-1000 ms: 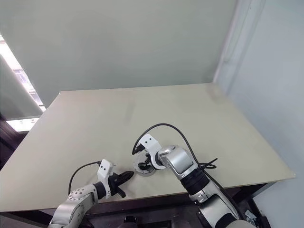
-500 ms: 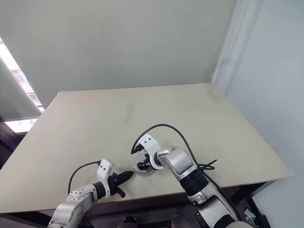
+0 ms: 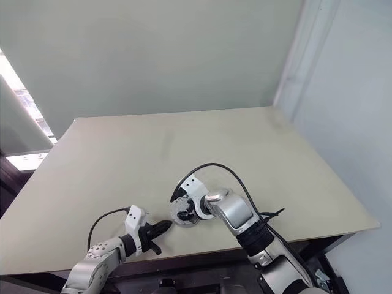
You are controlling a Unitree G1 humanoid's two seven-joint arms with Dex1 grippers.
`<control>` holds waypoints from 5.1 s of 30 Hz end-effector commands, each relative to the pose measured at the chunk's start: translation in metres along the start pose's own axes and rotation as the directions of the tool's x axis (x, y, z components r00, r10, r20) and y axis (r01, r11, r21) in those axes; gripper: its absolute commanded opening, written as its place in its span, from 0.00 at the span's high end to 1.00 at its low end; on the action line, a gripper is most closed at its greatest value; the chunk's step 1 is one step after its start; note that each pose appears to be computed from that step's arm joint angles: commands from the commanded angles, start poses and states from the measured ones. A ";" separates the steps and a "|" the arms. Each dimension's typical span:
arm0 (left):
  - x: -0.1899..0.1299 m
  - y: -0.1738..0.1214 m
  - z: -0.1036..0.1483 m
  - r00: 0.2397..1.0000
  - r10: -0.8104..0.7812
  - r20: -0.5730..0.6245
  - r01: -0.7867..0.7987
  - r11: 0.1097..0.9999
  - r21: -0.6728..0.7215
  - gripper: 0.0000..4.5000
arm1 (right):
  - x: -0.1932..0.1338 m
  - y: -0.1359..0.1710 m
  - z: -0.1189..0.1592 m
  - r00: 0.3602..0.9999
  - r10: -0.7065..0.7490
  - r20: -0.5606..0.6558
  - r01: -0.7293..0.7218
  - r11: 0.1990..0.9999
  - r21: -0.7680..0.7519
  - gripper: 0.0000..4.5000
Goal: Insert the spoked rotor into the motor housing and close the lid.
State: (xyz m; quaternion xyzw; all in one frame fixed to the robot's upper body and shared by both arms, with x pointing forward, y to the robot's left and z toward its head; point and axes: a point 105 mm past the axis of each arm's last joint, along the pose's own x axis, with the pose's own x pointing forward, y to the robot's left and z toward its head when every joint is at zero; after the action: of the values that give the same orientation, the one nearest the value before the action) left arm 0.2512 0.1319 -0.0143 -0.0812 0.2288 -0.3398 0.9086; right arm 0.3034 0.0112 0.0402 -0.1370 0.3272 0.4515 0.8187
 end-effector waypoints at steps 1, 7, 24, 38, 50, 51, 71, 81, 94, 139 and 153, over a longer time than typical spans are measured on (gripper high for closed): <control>0.000 0.001 0.012 1.000 -0.005 0.031 0.004 0.999 0.036 1.00 | -0.002 0.006 0.012 0.998 0.023 0.061 -0.022 1.000 -0.005 0.26; 0.000 0.001 0.012 0.999 -0.002 0.032 0.001 0.999 0.035 1.00 | -0.002 0.007 0.014 0.995 0.014 0.102 -0.015 1.000 0.008 0.26; -0.002 0.002 0.013 1.000 0.003 0.029 -0.004 0.999 0.039 1.00 | 0.004 0.005 0.013 0.992 -0.045 0.117 0.041 0.999 0.036 0.26; -0.003 0.002 0.012 0.999 0.011 0.033 -0.012 0.999 0.035 1.00 | 0.009 0.007 0.000 0.996 -0.081 0.037 0.081 0.997 0.006 0.26; -0.002 0.002 0.012 0.999 0.010 0.037 -0.012 0.999 0.031 1.00 | 0.012 0.006 -0.007 0.994 -0.105 -0.012 0.105 0.994 0.015 0.26; -0.002 0.002 0.012 0.999 0.010 0.038 -0.012 0.999 0.031 1.00 | 0.012 0.006 -0.008 0.994 -0.106 -0.016 0.107 0.994 0.013 0.26; -0.002 0.004 0.014 0.999 0.013 0.041 -0.015 0.999 0.035 1.00 | 0.019 0.005 -0.021 0.986 -0.139 -0.093 0.140 0.990 0.008 0.26; -0.001 0.004 0.014 0.999 0.012 0.042 -0.013 0.999 0.036 1.00 | 0.016 0.004 -0.030 0.984 -0.120 -0.134 0.118 0.993 -0.021 0.26; 0.002 0.004 0.019 0.998 0.007 0.058 -0.009 0.999 0.037 1.00 | 0.017 0.000 -0.031 0.982 -0.128 -0.137 0.127 0.992 -0.021 0.26; 0.022 0.010 0.017 0.999 0.038 0.035 -0.039 0.998 0.041 1.00 | 0.018 0.003 -0.028 0.988 -0.098 -0.119 0.097 0.995 -0.018 0.26; 0.028 0.008 0.016 0.999 0.029 0.018 -0.030 0.998 0.053 1.00 | 0.014 0.004 -0.024 0.990 -0.058 -0.127 0.055 0.998 -0.030 0.01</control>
State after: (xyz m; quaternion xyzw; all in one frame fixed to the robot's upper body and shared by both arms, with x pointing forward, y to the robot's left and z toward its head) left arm 0.2833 0.1236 -0.0065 -0.0648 0.1988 -0.3259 0.9220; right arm 0.2992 0.0122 0.0186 -0.1908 0.3481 0.4236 0.8142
